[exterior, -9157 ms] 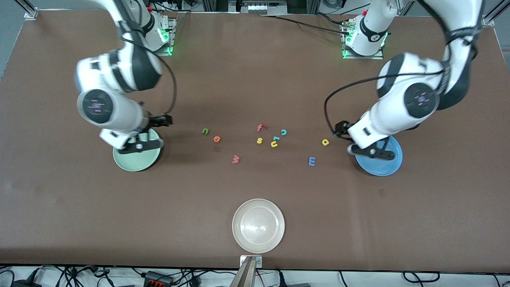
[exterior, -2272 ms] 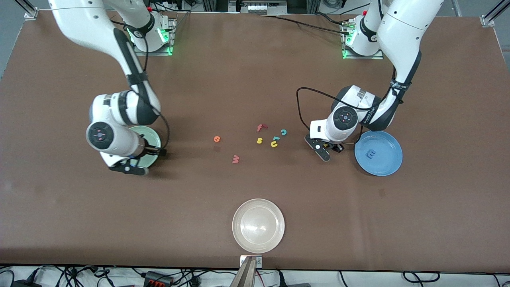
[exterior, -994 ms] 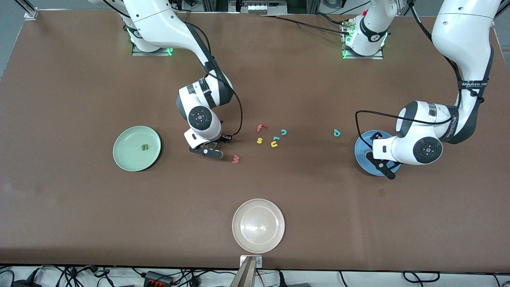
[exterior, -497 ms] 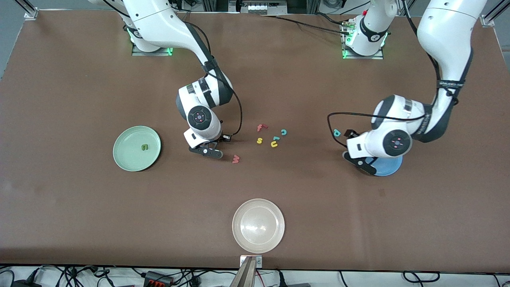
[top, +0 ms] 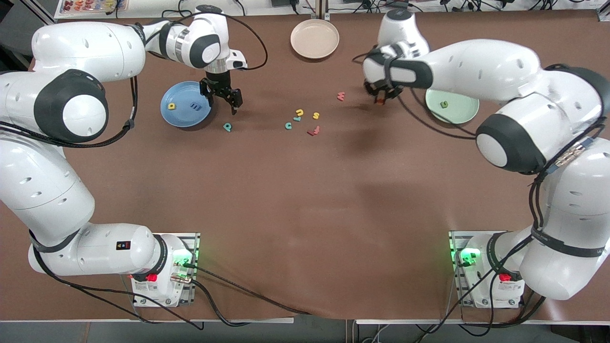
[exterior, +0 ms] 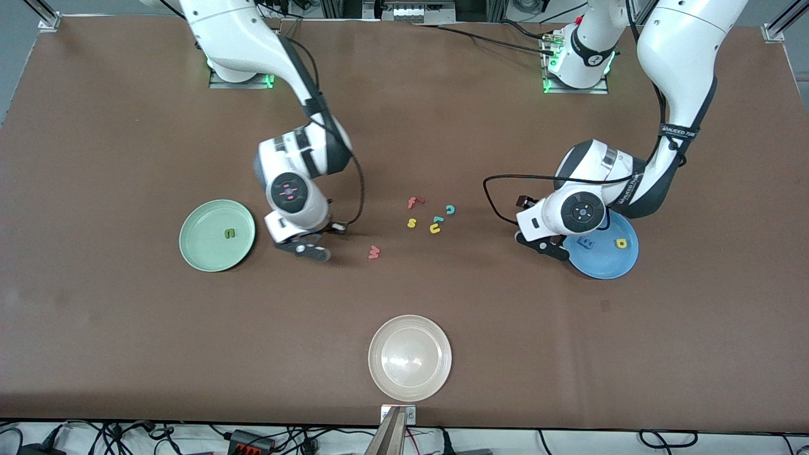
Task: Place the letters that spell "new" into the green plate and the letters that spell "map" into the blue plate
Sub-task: 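Carry the orange e to the green plate while the left gripper drops the d, then grasp the pink w with the right gripper while the left gripper grasps the p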
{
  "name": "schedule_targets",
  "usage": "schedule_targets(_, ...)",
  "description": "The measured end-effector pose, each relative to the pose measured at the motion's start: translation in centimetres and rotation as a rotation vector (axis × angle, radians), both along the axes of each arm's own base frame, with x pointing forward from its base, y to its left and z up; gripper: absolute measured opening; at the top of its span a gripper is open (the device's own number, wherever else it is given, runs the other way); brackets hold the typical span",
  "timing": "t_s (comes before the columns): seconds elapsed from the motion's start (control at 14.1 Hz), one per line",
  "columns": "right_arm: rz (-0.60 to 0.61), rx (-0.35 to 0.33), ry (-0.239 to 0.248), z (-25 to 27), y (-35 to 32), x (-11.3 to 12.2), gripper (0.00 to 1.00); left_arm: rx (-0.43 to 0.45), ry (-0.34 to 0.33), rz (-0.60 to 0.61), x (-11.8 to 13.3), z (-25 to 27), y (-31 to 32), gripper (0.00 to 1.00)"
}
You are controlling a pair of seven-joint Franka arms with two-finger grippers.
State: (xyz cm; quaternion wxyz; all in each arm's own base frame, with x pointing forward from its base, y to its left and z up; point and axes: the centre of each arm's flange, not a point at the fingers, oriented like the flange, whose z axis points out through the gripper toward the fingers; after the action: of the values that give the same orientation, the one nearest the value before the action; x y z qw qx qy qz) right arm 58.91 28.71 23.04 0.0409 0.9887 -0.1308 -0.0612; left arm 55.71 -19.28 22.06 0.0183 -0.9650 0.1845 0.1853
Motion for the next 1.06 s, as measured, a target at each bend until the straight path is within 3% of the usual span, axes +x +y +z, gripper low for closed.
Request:
schedule_targets(0.21,0.061,-0.044,0.026,3.3,-11.7,3.7,0.28,0.031,-0.031,0.140,-2.2,-2.2,-1.4,1.00)
schedule_targets(0.5,0.106,-0.033,0.096,2.7,-23.7,4.7,0.28,0.056,-0.041,0.217,-2.6,-2.3,-1.6,1.00)
schedule_targets(0.78,0.113,-0.035,0.146,0.0,-26.5,4.0,0.28,0.057,-0.040,0.231,-2.3,-2.3,-0.8,1.00)
schedule_targets(1.06,0.090,-0.018,0.156,-2.4,-26.1,3.8,0.28,0.029,-0.067,0.241,-3.0,-3.6,-0.4,1.00)
